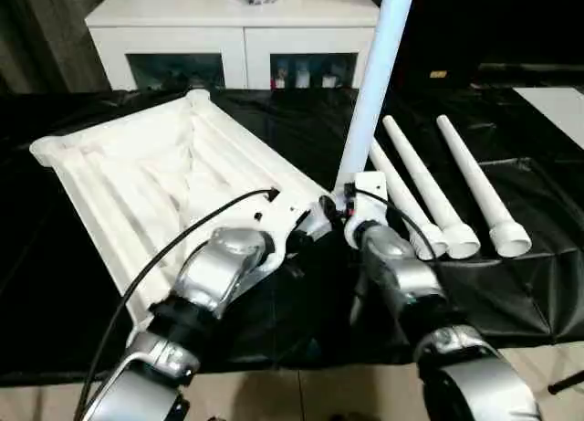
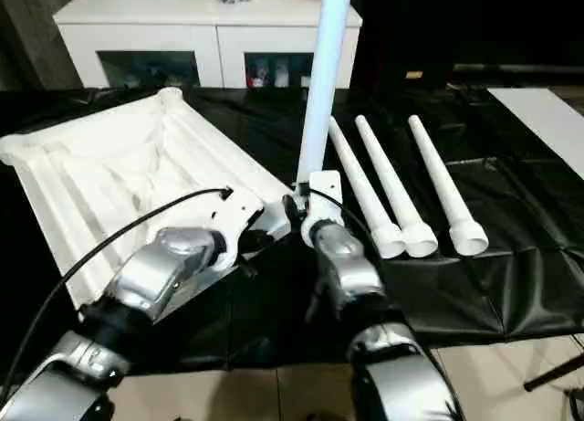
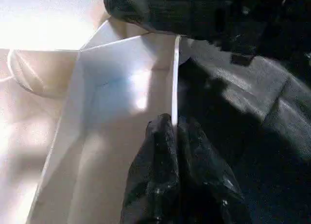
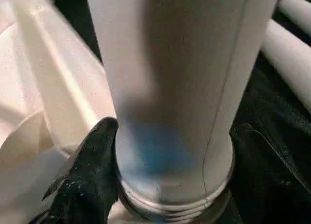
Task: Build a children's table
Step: Rotate leg to tighten
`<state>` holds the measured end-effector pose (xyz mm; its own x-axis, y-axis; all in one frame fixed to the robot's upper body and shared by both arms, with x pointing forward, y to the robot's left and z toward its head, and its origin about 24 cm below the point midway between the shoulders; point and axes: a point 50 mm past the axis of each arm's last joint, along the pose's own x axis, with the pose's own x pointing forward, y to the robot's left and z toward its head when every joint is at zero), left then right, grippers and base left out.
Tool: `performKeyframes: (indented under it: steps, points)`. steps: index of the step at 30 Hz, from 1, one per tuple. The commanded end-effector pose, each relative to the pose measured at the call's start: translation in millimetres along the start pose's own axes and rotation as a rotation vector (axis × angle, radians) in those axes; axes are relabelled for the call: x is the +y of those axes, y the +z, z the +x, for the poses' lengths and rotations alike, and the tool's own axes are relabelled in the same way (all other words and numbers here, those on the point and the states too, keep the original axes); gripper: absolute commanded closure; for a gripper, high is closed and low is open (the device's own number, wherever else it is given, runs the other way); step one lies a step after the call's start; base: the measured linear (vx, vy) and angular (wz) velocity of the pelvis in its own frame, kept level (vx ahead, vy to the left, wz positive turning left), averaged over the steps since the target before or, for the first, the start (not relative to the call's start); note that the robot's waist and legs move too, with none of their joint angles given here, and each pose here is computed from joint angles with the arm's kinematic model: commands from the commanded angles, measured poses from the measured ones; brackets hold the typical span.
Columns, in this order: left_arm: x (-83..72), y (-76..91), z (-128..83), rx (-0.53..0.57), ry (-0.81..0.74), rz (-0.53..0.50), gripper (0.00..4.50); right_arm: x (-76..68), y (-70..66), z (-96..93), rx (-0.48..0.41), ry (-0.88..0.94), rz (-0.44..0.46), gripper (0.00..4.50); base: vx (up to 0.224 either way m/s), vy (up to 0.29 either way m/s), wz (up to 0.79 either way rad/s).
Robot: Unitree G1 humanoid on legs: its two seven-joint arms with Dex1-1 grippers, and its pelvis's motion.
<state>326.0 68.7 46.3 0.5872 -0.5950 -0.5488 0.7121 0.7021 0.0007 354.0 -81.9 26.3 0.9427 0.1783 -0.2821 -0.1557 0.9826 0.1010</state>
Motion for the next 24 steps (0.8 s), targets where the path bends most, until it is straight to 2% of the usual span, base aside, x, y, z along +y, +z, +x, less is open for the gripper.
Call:
performKeyframes:
  steps: [1, 4, 7, 8, 9, 11, 12, 13, 14, 15, 16, 18, 22, 24]
  points:
    - [13.0, 2.5, -2, -0.038, 0.101, -0.019, 4.50, 6.1, -15.8, -2.2, 0.044, -0.005, 0.019, 1.26, 0.000, 0.000, 0.00]
    - [12.7, 2.7, -2, -0.040, 0.091, -0.010, 4.50, 12.7, -6.5, -0.5, -0.021, 0.024, -0.009, 1.02, 0.000, 0.000, 0.00]
    - [12.6, 2.3, -2, -0.043, 0.082, 0.008, 4.50, 10.1, 1.2, 0.5, -0.059, 0.025, -0.017, 0.85, 0.000, 0.000, 0.00]
    - [12.4, 2.2, -1, -0.044, 0.078, 0.013, 4.50, 6.2, 4.6, 0.8, -0.074, 0.009, -0.024, 0.85, 0.000, 0.000, 0.00]
    - [12.5, 4.0, -2, -0.058, 0.070, 0.025, 4.50, -4.5, 13.0, -0.9, -0.105, 0.002, -0.027, 0.85, 0.000, 0.000, 0.00]
    - [12.6, 7.5, -2, -0.084, 0.063, 0.046, 4.50, -13.6, 17.9, -5.7, -0.132, 0.020, -0.048, 0.85, 0.000, 0.000, 0.00]
    - [12.3, 8.7, -1, -0.094, 0.061, 0.053, 4.50, -15.7, 18.4, -7.5, -0.136, 0.030, -0.059, 0.85, 0.000, 0.000, 0.00]
    - [14.9, 12.8, -1, -0.121, 0.089, 0.055, 4.50, -23.7, 18.8, -15.9, -0.161, 0.046, -0.050, 0.85, 0.000, 0.000, 0.00]
    - [14.9, 12.8, -1, -0.121, 0.089, 0.055, 4.50, -23.8, 18.8, -16.0, -0.161, 0.046, -0.050, 0.85, 0.000, 0.000, 0.00]
    - [16.6, 18.6, -1, -0.164, 0.108, 0.059, 4.50, -30.0, 16.9, -23.5, -0.165, 0.062, -0.059, 0.85, 0.000, 0.000, 0.00]
    - [17.9, 22.8, -3, -0.192, 0.111, 0.031, 4.07, -33.3, 15.9, -27.8, -0.165, 0.065, -0.050, 0.80, 0.000, 0.000, 0.00]
    - [18.9, 31.8, -7, -0.245, 0.092, -0.014, 3.93, -38.1, 14.5, -37.5, -0.167, 0.086, -0.076, 0.80, 0.000, 0.000, 0.00]
    - [24.1, 41.0, -18, -0.311, 0.128, -0.019, 3.66, -38.6, 14.7, -48.6, -0.165, 0.121, -0.068, 0.80, 0.000, 0.000, 0.00]
    - [36.7, 42.5, -40, -0.347, 0.194, -0.005, 3.58, -34.3, 11.1, -54.9, -0.134, 0.191, -0.085, 0.80, 0.000, 0.000, 0.00]
